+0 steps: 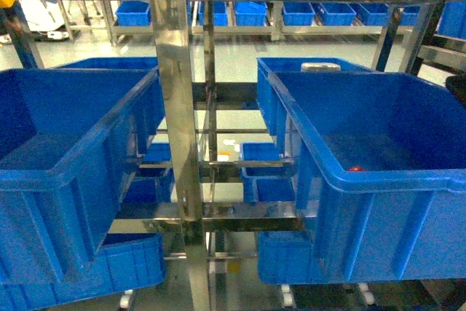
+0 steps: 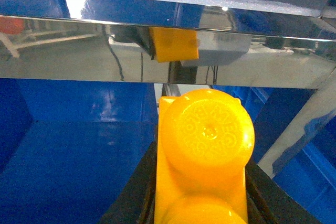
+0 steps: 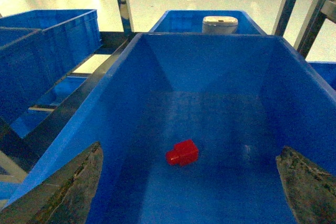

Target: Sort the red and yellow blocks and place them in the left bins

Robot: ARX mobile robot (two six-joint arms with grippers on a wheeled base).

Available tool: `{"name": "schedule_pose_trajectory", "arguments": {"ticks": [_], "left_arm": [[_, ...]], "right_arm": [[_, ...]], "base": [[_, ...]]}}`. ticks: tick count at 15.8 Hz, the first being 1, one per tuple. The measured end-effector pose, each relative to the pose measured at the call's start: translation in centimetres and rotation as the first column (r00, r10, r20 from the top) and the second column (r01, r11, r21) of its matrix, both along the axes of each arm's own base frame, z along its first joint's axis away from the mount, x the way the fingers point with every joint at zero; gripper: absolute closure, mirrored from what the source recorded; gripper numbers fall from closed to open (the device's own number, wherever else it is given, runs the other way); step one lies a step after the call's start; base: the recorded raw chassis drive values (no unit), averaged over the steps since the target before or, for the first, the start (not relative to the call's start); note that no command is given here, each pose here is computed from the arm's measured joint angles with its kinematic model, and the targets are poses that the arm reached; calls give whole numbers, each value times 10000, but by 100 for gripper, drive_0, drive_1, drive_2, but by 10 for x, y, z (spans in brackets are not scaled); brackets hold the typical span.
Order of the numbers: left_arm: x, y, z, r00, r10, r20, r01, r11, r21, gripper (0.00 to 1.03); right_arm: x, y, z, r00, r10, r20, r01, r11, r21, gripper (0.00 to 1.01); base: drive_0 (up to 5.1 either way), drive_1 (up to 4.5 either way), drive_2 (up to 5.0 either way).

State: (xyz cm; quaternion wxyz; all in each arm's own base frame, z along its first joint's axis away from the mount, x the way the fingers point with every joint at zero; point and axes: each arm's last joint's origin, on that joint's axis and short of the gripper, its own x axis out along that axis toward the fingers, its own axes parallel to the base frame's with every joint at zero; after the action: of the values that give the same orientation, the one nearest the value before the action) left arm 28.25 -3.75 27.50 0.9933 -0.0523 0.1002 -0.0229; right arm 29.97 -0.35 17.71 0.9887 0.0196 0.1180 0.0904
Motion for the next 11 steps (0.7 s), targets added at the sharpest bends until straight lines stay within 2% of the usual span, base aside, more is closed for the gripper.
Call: {"name": "schedule_pose_trajectory", "arguments": {"ticks": [3,5,7,9,11], "left_arm": [[0,0,0,10000,4,4,-4,10000,0,76],[0,0,0,10000,0,0,0,10000,0,76],[0,0,0,10000,0,8,0,10000,-1,76],[0,0,-1,9999,35,-99,-35,10000,53,76],[-10,6,-15,9958,389,-832,-371,9990,238,76]], "right_arm": [[-58,6,25,9974,-333,633,323,9993,169,3],[-96,19,23,9980,259,583,-272,9994,222,3],[-99,19,29,9951,205,967,-228,9995,226,3],[-99,19,28,9957,213,898,-234,9995,224,3],[-99,19,28,9957,213,902,-234,9995,224,3]], "base": [[0,0,0],[0,0,0],[0,0,0],[0,0,0],[0,0,0]]}}
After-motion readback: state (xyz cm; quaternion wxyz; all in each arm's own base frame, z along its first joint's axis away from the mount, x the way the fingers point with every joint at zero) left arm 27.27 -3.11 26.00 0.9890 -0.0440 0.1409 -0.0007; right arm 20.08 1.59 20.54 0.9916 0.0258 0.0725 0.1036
